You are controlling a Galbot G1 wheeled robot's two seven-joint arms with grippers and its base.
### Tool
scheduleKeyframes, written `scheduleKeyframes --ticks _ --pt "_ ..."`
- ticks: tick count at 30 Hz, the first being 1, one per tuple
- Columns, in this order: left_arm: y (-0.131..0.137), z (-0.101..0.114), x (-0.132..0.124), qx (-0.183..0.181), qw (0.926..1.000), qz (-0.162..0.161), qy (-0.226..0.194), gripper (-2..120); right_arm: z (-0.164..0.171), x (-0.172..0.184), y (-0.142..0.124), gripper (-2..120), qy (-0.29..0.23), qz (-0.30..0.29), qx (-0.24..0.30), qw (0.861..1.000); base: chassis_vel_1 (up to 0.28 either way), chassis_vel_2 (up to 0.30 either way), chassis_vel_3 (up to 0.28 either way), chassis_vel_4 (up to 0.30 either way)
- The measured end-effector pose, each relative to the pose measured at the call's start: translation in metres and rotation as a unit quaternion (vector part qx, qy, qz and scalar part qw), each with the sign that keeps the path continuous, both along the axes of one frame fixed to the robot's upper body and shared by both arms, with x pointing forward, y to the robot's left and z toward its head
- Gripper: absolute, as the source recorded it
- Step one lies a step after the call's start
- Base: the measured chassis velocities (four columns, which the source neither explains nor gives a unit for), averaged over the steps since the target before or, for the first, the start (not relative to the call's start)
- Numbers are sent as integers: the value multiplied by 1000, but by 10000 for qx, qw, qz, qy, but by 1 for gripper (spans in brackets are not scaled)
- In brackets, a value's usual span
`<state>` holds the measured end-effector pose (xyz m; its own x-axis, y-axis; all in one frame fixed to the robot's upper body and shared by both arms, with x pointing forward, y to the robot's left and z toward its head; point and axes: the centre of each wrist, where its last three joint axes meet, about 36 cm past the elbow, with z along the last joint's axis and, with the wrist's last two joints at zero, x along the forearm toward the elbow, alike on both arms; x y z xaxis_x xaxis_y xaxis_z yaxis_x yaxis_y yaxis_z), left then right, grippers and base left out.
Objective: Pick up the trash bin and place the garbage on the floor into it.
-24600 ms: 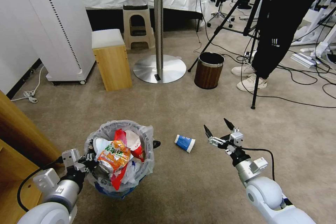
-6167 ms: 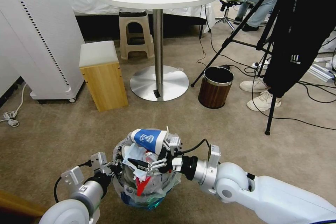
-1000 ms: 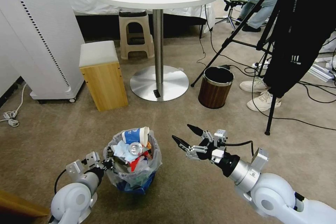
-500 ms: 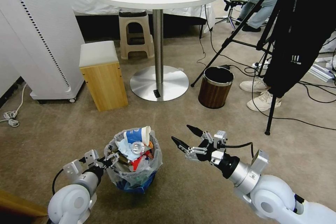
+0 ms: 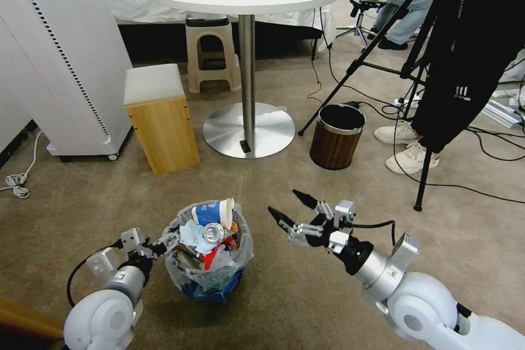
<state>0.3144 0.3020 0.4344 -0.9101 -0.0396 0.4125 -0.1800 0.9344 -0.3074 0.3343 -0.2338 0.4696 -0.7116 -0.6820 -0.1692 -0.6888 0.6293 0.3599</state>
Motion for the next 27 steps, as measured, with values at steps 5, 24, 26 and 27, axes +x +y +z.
scheduleKeyframes --ticks 5,24,26,27 --pt "8 10 -3 290 9988 18 -404 100 6 20 0 100 -276 -764 223 9964 0 0 0 0" --pt "7 32 -22 1051 9854 23 -1341 100 -11 69 -73 100 -1136 -3578 -22 9268 0 0 0 0" --pt "6 32 -24 1085 9846 46 -1370 100 -16 68 -75 100 -1177 -3668 -76 9228 0 0 0 0" --pt "5 32 -25 1110 9841 48 -1386 100 -19 67 -75 100 -1182 -3730 -121 9202 0 0 0 0"
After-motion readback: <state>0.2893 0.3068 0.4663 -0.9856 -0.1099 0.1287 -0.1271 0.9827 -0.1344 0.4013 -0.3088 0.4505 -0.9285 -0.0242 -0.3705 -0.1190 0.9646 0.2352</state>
